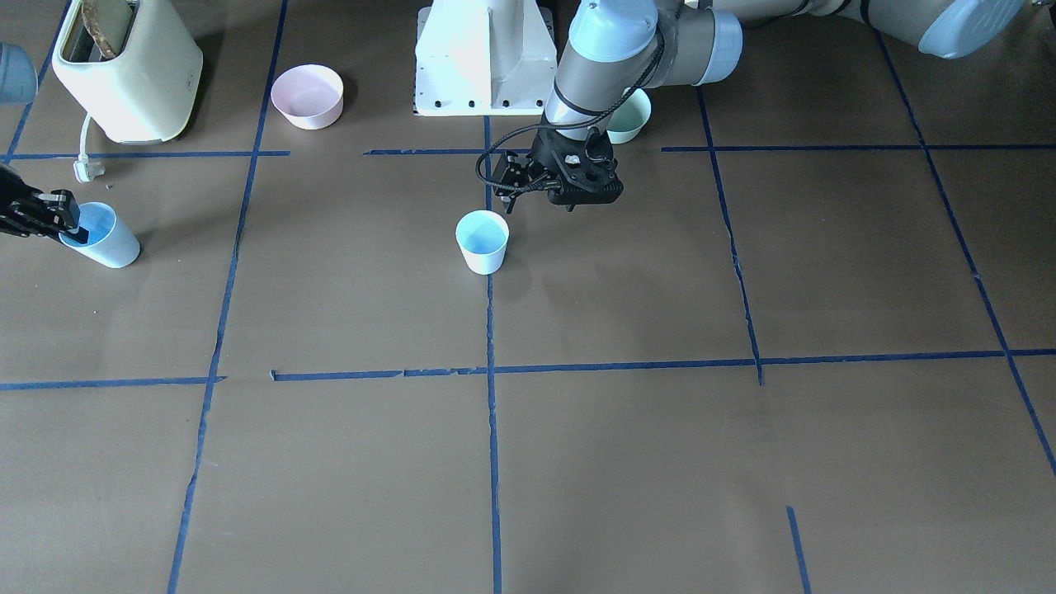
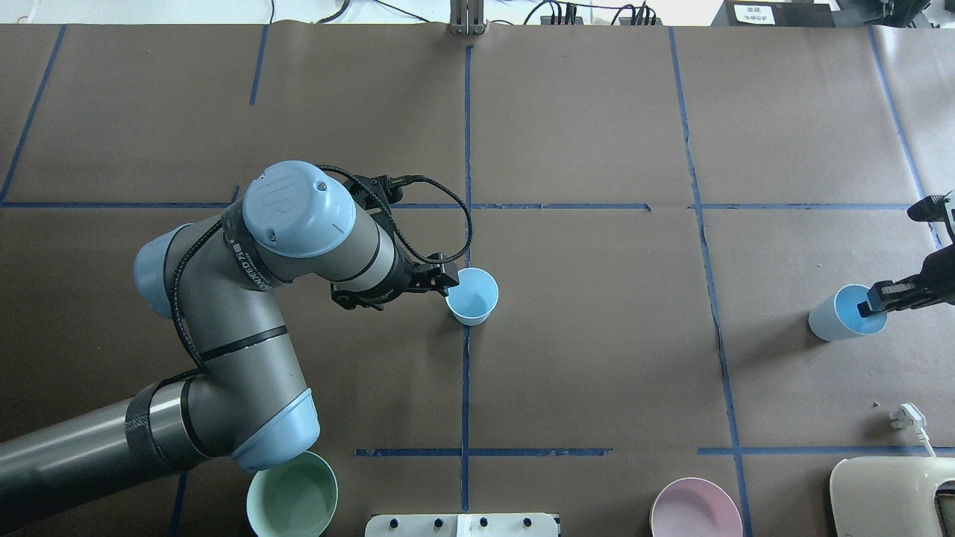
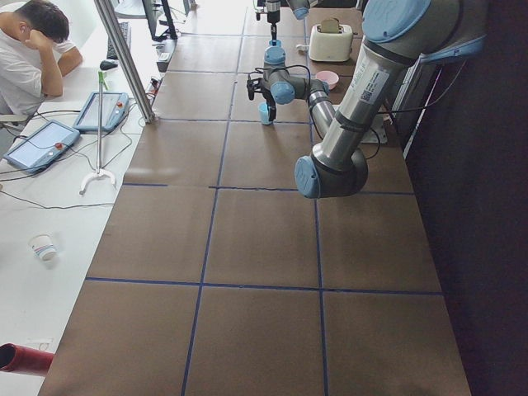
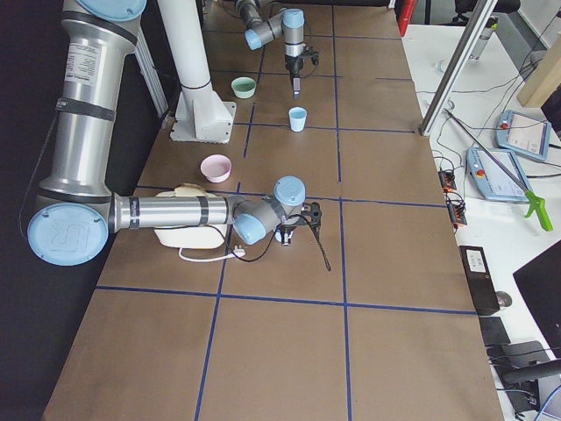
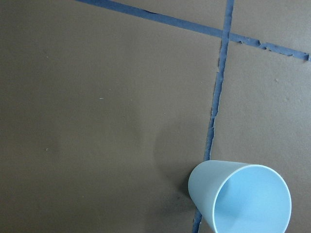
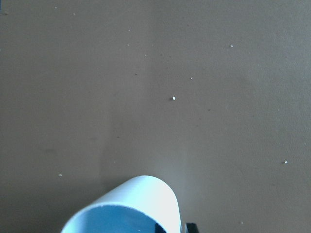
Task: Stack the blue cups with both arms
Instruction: 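Grasp the other blue cup with the right gripper while the left holds its cup, then carry the right gripper's cup over the centered cup while the left gripper backs off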
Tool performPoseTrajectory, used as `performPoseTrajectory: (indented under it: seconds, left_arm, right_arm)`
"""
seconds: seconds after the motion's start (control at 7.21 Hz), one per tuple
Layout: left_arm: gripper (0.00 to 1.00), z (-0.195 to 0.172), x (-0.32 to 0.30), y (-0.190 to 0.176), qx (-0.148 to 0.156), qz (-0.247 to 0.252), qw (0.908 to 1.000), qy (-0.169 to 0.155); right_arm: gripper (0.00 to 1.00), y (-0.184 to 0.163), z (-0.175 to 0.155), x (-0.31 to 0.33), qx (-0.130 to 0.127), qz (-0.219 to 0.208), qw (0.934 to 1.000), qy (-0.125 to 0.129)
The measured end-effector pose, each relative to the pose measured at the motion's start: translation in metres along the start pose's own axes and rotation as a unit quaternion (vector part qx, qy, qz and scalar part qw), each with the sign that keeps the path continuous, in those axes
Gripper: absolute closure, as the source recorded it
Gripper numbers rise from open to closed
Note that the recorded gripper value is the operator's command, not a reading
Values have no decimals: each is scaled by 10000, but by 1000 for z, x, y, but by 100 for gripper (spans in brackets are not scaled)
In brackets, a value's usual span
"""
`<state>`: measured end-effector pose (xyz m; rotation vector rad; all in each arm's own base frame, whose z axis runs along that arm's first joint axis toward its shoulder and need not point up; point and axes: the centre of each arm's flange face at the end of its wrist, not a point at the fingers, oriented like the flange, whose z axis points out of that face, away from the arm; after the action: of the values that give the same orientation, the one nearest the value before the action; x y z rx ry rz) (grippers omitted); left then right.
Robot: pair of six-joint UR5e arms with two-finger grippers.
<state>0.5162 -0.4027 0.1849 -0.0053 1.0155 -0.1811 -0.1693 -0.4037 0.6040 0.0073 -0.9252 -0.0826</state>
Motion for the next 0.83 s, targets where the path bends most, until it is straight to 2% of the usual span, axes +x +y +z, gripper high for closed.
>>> performPoseTrajectory:
  seconds: [0.28,0.42,0.55,0.83]
  left_arm:
    - [0,-10,-4,1,22,63,9999,80]
    - [0,-18,-18,5,35,191,9998,102]
    - [0,-24,-35,7,43,358,9993,84]
    - [0,-24,-61,10,43,499,9987,53]
  right_arm:
    - [100,-5,-9,-17,58,-92,9999,-101]
    - [100,-19,-16,-39,90,-131,9997,-160]
    - [100,-45,-28,-75,128,-21,9997,-213]
    - [100,-103,-60,-176,220,598,9972,-399]
